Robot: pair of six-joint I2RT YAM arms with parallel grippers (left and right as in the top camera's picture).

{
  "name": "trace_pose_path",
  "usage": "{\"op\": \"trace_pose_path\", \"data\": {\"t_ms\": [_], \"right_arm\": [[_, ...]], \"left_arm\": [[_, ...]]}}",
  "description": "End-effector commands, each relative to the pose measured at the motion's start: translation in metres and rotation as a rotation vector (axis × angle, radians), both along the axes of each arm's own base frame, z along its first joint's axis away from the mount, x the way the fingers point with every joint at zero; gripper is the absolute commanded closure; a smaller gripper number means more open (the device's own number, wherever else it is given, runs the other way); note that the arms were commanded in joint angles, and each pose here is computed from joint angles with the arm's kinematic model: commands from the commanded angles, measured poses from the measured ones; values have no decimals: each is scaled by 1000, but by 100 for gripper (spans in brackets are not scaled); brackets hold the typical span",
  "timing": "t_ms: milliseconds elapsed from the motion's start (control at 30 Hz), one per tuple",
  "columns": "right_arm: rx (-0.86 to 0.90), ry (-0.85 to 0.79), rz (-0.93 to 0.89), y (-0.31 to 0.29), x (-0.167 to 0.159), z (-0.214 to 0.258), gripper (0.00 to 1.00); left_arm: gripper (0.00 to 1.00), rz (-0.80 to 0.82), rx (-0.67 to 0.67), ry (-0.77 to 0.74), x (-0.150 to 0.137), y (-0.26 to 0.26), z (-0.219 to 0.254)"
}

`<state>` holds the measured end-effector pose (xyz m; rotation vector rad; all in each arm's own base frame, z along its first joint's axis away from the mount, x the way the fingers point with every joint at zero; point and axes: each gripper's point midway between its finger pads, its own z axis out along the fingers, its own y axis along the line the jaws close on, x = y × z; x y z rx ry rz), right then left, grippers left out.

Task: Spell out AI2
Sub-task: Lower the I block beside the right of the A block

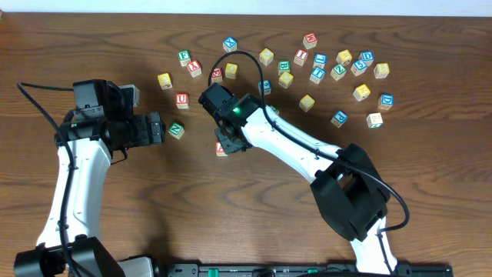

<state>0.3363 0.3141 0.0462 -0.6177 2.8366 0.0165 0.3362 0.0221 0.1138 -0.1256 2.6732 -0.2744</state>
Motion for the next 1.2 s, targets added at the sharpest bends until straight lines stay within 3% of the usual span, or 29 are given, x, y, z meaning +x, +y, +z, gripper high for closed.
{"op": "trace_pose_path", "data": {"t_ms": [0, 567, 1167], "right_arm": [[-20, -20, -16, -3, 0, -2, 96], [-40, -22, -64, -13, -4, -23, 96], [-21, -19, -293, -22, -8, -29, 96]], "left_arm": [[2, -20, 5, -35, 4, 0, 11], [3, -20, 5, -35, 4, 0, 11], [3, -20, 5, -35, 5, 0, 11]]}}
